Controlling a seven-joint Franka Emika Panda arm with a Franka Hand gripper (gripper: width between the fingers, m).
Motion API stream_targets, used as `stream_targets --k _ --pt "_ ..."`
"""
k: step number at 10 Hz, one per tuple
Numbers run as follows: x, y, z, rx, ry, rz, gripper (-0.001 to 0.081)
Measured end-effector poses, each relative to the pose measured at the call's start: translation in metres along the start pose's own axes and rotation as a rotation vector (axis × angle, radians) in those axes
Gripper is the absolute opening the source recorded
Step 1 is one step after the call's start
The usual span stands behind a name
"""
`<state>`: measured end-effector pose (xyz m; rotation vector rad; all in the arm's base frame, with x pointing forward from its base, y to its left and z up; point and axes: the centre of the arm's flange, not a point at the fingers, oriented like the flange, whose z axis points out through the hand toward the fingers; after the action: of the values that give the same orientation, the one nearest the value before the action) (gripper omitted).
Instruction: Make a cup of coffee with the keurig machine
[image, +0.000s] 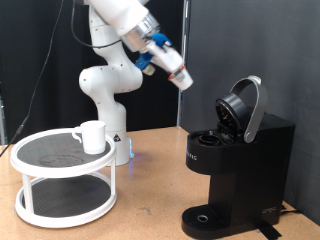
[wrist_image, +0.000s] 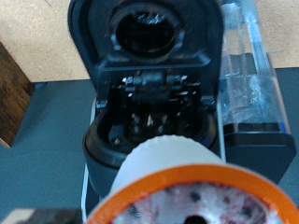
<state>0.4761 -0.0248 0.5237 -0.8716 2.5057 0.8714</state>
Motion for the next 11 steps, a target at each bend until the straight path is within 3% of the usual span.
stream_targets --k 3,6,11 --pt "-0.025 0.008 0.022 0.012 0.03 -0.003 0.0385" --pt "-0.018 0.004 0.029 0.017 0.061 -0.01 0.0385" --pt "-0.007 -0.013 0.081 0.107 0.105 -0.001 0.0385"
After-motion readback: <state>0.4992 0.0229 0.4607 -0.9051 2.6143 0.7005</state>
